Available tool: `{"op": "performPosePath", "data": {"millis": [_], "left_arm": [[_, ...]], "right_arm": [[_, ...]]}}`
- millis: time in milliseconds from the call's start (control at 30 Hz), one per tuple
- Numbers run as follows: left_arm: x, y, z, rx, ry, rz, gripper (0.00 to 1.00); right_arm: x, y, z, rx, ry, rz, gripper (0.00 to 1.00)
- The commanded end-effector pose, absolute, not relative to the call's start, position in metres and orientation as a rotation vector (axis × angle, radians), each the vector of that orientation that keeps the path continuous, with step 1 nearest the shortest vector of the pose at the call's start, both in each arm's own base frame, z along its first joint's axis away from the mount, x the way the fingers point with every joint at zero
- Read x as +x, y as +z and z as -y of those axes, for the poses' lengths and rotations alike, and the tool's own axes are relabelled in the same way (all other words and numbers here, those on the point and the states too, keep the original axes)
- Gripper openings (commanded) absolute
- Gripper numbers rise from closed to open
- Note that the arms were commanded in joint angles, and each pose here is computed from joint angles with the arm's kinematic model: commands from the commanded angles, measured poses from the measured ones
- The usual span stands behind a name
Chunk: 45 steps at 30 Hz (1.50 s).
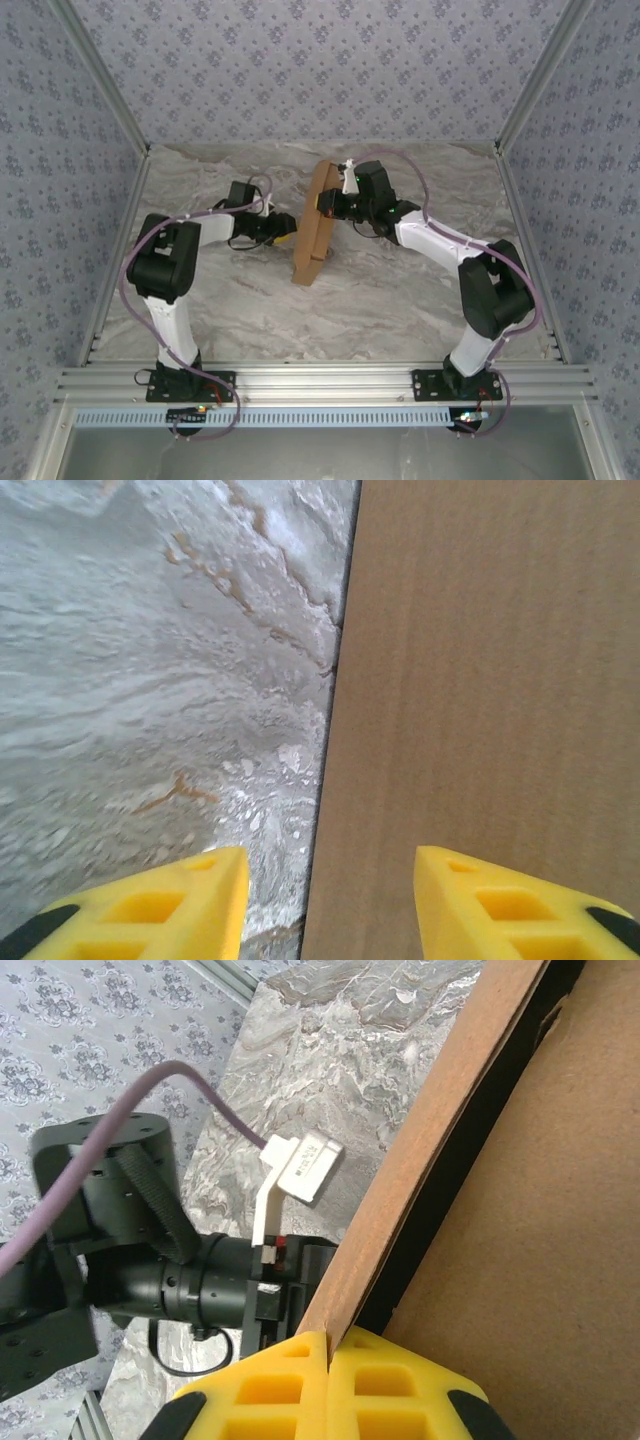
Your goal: Fold the paper box
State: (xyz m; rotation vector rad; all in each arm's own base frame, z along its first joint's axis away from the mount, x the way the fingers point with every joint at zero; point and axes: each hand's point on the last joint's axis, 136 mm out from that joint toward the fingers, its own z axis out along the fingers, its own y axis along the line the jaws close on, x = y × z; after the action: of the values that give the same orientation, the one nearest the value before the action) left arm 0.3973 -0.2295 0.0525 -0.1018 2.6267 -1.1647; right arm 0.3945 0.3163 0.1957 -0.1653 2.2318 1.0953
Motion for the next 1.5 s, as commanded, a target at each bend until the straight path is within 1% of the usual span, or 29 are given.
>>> {"op": "performPosePath", "data": {"millis": [0,100,167,233,300,400,500,600,733,800,933,1167,1467], "left_arm": [[0.399,0.077,0.206,-0.108,-0.978,-2.58,0.51],[0.393,0.105,0.194,-0.11,-0.9,-2.508,0.57],[0.381,0.126,0.193,-0.074,-0.856,-2.458,0.61],[0.367,0.147,0.192,-0.03,-0.775,-2.414,0.67],[0.347,0.164,0.192,0.012,-0.696,-2.369,0.75],[0.318,0.185,0.197,0.057,-0.67,-2.303,0.84],[0.293,0.197,0.212,0.133,-0.657,-2.286,0.89],[0.276,0.199,0.228,0.217,-0.596,-2.292,0.92],[0.267,0.196,0.241,0.289,-0.511,-2.303,0.95],[0.267,0.194,0.245,0.33,-0.436,-2.309,0.96],[0.268,0.195,0.253,0.375,-0.368,-2.302,0.99],[0.274,0.188,0.262,0.429,-0.269,-2.312,0.99],[0.277,0.18,0.282,0.462,-0.313,-2.334,0.99]], "right_arm": [[0.389,0.144,-0.307,-0.181,0.958,-2.377,0.04],[0.389,0.143,-0.308,-0.181,0.959,-2.38,0.04],[0.388,0.142,-0.308,-0.185,0.959,-2.38,0.04],[0.388,0.141,-0.309,-0.186,0.96,-2.383,0.04],[0.388,0.14,-0.309,-0.186,0.958,-2.386,0.04],[0.389,0.138,-0.309,-0.186,0.957,-2.387,0.04],[0.389,0.135,-0.309,-0.187,0.955,-2.394,0.04],[0.39,0.135,-0.31,-0.187,0.956,-2.391,0.04],[0.391,0.134,-0.311,-0.184,0.964,-2.387,0.04],[0.39,0.131,-0.312,-0.184,0.963,-2.395,0.04],[0.389,0.13,-0.314,-0.188,0.965,-2.398,0.04],[0.389,0.13,-0.314,-0.189,0.967,-2.397,0.03],[0.388,0.13,-0.314,-0.192,0.971,-2.397,0.03]]}}
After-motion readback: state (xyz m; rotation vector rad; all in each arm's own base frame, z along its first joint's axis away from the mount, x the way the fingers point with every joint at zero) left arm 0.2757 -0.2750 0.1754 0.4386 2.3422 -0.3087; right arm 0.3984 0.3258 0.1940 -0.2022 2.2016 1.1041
